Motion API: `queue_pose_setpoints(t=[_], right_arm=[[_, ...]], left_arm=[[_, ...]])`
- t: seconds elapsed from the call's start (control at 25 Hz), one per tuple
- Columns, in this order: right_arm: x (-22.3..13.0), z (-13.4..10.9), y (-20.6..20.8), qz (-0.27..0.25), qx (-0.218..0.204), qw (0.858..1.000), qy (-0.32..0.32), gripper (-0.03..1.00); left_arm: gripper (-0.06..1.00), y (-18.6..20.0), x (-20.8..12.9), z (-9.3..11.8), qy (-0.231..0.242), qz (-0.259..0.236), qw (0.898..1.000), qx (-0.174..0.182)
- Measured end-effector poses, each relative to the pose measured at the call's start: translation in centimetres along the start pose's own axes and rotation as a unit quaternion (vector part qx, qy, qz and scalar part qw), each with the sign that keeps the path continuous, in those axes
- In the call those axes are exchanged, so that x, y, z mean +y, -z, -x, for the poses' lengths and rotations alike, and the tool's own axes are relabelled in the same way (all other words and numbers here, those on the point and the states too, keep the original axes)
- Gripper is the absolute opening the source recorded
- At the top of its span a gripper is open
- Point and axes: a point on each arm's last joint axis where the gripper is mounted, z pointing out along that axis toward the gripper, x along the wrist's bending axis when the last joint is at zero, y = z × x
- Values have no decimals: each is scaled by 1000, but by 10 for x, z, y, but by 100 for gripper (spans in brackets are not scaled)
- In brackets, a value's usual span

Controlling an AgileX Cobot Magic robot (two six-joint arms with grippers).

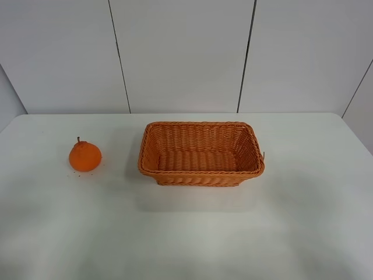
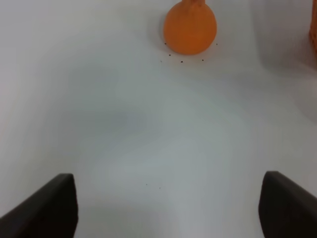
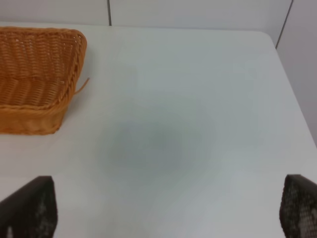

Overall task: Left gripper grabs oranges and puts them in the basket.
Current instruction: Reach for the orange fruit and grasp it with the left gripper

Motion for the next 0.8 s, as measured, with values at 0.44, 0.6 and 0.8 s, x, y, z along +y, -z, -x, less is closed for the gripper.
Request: queue_pose_setpoints(t=[0.44, 0.6, 0.8], right_arm=[[0, 0, 0, 0, 0, 1000, 0, 69], [0, 0, 0, 0, 0, 1000, 0, 69], [0, 0, 0, 0, 0, 1000, 0, 69]], left_arm=[[85, 0, 0, 0, 0, 0, 1000, 0], [85, 6, 8, 0, 1, 32, 999, -2], [85, 6, 31, 1, -3, 62, 998, -5]])
